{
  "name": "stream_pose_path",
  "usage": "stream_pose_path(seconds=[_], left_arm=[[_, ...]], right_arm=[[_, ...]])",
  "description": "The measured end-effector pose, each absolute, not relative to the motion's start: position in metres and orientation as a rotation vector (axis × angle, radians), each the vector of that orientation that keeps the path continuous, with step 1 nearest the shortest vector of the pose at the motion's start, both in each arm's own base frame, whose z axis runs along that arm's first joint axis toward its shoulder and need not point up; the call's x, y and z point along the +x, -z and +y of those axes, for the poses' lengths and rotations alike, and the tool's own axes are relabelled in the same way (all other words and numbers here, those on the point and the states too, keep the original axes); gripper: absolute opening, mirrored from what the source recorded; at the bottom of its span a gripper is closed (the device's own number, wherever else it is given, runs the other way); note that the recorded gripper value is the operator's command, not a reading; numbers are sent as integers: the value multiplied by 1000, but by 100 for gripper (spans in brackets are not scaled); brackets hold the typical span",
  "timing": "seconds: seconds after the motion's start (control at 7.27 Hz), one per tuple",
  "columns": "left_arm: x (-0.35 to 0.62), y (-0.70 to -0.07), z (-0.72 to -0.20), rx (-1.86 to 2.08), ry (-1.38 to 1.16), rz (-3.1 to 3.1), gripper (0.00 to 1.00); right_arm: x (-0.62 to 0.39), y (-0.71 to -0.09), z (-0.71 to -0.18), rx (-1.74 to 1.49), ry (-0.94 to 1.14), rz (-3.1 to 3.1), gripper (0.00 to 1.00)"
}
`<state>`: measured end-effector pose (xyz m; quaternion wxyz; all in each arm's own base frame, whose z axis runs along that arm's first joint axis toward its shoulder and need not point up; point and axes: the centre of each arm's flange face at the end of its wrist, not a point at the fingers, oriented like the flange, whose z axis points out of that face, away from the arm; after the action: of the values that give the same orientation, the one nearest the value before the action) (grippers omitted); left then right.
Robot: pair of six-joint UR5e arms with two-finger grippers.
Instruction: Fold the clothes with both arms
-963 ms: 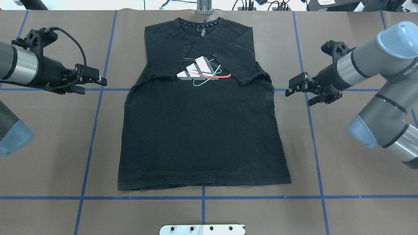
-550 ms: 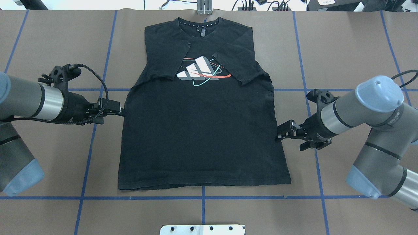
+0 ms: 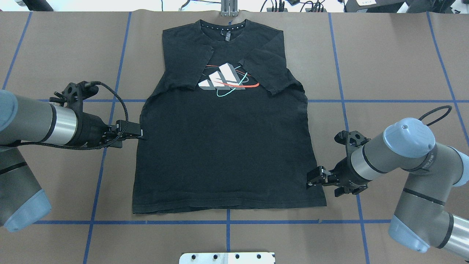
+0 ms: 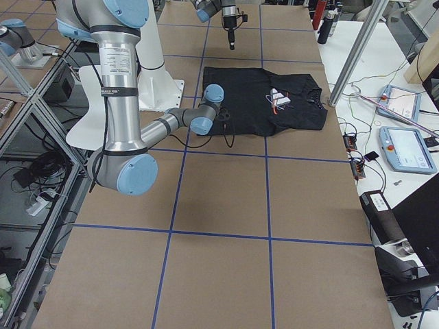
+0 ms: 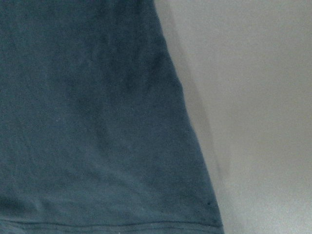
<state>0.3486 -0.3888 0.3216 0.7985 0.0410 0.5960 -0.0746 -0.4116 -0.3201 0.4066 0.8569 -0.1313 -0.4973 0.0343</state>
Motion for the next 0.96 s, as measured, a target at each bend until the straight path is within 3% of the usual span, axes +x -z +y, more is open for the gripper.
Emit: stream_pose_path(seconds=[0.28, 0.96], left_arm=[[349, -322, -389, 89, 161, 1278, 100], [349, -322, -389, 90, 159, 1277, 100]], right_arm=[[-422, -412, -310, -290, -52, -1031, 98], [-435, -424, -305, -307, -49, -1000, 70]])
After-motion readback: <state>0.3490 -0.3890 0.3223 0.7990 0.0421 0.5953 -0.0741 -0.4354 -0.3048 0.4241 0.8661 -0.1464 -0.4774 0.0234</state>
